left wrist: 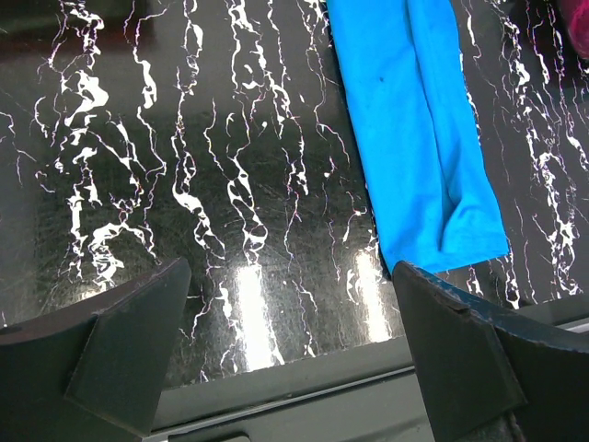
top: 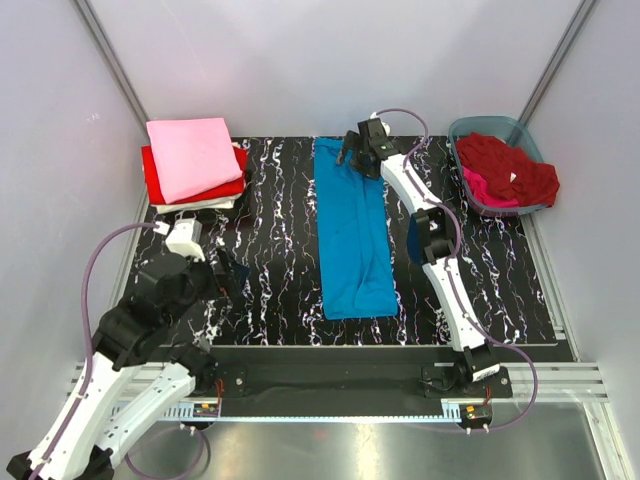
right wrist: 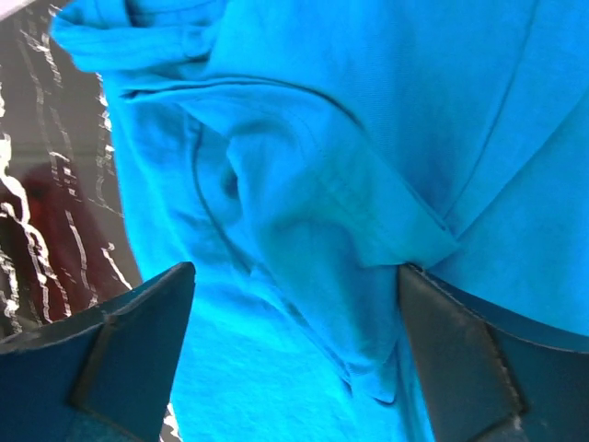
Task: Fold and stack the t-shirts
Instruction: Fold the tshirt
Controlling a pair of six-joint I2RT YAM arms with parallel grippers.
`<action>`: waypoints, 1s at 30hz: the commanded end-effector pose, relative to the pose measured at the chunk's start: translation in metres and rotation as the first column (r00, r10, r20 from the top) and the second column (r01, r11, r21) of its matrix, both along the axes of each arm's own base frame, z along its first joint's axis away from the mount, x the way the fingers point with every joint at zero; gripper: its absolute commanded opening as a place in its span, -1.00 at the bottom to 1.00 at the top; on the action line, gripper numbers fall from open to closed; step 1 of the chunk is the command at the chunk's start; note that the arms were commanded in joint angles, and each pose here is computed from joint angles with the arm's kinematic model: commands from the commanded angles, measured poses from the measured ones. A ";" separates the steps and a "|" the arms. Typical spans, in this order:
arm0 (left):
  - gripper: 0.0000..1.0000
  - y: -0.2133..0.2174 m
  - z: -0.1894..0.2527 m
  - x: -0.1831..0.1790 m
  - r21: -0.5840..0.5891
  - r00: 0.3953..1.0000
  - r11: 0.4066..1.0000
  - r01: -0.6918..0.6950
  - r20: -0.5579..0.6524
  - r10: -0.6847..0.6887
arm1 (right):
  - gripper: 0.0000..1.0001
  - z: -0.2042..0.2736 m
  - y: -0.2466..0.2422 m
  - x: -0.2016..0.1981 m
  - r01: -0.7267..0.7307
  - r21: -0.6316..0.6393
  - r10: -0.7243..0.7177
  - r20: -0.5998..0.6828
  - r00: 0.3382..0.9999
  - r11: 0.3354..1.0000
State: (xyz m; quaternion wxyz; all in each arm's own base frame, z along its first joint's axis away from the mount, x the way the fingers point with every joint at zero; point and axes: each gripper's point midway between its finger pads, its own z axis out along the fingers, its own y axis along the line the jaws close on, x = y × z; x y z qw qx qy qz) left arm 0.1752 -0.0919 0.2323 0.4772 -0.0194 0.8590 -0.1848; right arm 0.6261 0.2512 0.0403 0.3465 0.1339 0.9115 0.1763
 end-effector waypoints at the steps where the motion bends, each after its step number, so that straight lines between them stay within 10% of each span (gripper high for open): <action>1: 0.97 -0.003 0.005 0.009 -0.005 0.999 1.000 -0.002 0.034 0.002 | 0.99 0.047 0.022 0.008 -0.019 0.061 0.012 0.117 0.993 0.998; 14: 0.97 -0.006 -0.018 0.019 0.048 0.996 0.999 -0.024 -0.079 0.028 | 1.00 0.216 -0.014 -0.090 -0.089 0.045 0.078 0.202 0.976 0.995; 24: 0.91 -0.098 -0.082 0.036 -0.178 0.951 0.976 0.122 -0.260 -0.166 | 0.99 0.099 -0.079 -0.303 -0.086 0.030 0.091 -0.220 0.971 0.996; 30: 0.84 -0.143 -0.122 0.037 -0.162 0.915 0.970 0.181 -0.334 -0.226 | 0.50 0.058 -0.104 -0.380 -0.044 0.054 0.058 -0.286 0.956 0.998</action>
